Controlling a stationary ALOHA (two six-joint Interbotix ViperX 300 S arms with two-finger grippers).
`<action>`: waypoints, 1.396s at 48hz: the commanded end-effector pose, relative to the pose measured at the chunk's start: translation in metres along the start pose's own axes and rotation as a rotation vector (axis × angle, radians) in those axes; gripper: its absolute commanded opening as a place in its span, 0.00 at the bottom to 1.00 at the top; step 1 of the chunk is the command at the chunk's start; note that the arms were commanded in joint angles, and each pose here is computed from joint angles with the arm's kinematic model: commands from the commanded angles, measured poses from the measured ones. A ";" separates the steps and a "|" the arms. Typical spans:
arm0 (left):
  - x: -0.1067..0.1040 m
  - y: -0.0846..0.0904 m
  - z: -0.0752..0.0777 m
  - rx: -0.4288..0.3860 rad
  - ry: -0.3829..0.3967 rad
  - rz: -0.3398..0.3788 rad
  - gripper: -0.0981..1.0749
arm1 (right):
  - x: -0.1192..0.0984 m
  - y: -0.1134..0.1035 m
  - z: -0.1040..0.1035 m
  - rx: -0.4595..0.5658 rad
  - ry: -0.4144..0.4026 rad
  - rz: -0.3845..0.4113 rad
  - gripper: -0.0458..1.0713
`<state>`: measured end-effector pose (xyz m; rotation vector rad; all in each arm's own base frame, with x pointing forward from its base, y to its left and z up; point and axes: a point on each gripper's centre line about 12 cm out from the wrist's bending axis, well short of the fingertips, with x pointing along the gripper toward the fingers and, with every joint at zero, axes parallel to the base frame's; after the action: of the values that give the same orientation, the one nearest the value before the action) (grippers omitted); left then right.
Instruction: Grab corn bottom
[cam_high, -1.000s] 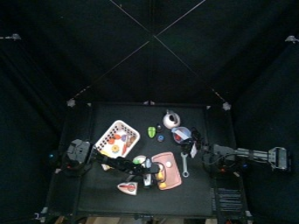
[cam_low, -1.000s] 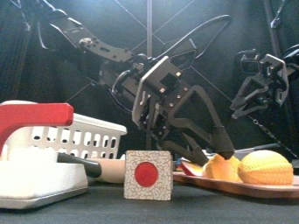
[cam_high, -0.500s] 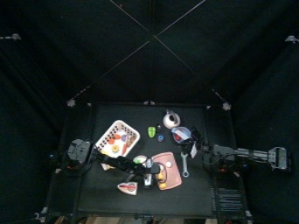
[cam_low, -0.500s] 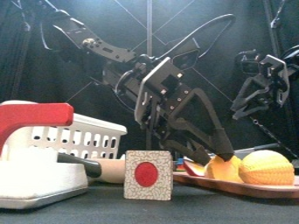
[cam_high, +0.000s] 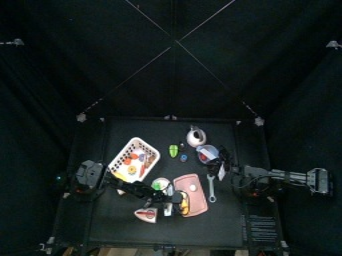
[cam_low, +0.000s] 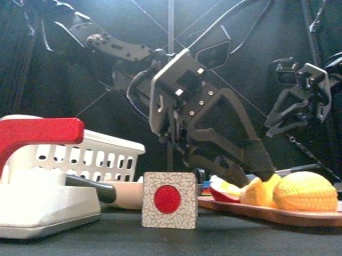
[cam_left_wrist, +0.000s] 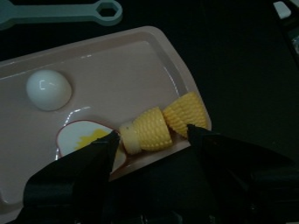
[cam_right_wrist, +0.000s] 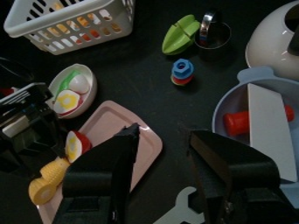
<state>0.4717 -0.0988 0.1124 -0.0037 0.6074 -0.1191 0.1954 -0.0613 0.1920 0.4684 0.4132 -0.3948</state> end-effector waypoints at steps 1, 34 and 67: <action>-0.008 -0.004 0.023 0.020 -0.056 -0.013 0.91 | 0.001 0.002 0.004 -0.004 -0.010 0.006 0.75; 0.005 0.001 0.006 -0.005 -0.008 -0.001 0.91 | 0.001 0.001 0.003 -0.004 -0.009 0.006 0.75; 0.010 0.011 0.000 -0.068 0.008 0.023 0.90 | 0.001 0.001 0.002 -0.004 -0.006 0.004 0.75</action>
<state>0.4734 -0.0916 0.0909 -0.0524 0.6633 -0.0825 0.1946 -0.0607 0.1903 0.4656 0.4186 -0.3935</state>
